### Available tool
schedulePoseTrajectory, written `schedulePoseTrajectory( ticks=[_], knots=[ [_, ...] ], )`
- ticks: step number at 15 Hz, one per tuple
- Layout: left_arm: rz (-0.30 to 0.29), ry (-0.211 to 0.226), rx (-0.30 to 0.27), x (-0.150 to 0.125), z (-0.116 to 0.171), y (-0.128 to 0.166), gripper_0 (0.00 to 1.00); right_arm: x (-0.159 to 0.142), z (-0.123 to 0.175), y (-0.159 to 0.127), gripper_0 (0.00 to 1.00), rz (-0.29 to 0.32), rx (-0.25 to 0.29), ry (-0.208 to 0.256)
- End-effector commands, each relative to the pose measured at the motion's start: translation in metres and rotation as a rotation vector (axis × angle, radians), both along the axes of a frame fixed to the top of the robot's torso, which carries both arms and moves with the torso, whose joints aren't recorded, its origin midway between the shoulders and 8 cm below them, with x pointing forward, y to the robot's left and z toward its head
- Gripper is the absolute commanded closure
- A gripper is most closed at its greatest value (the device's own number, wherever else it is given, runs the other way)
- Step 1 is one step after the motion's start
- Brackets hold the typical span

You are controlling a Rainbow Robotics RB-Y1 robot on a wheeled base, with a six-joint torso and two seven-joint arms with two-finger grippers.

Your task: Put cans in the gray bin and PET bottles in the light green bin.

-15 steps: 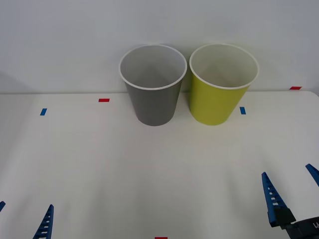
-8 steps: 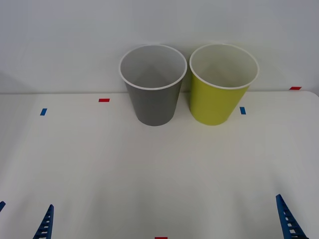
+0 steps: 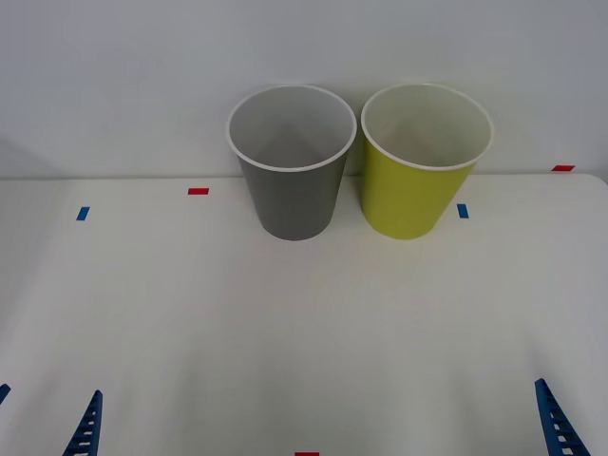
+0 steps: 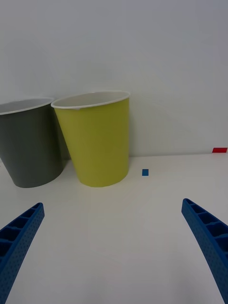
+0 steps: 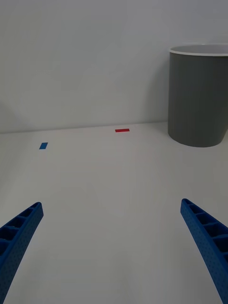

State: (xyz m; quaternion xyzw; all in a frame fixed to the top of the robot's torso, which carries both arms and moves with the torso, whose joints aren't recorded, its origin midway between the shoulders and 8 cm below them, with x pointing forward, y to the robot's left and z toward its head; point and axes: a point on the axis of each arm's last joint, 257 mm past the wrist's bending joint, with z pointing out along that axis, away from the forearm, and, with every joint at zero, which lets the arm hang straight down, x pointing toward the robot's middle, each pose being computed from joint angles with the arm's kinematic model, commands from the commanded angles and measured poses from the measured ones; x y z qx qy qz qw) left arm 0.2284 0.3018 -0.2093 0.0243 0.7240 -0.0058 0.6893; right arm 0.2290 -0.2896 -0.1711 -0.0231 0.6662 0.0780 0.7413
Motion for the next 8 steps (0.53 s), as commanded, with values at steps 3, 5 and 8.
schedulePoseTrajectory(
  ticks=[3,5,8],
  knots=[
    [0.0,0.0,0.0,0.0,0.0,0.0,0.0,0.0,0.0,0.0,0.0,0.0,0.0,0.0],
    [0.0,0.0,0.0,0.0,0.0,0.0,0.0,0.0,0.0,0.0,0.0,0.0,0.0,0.0],
    [0.0,0.0,0.0,0.0,0.0,0.0,0.0,0.0,0.0,0.0,0.0,0.0,0.0,0.0]
  ],
)
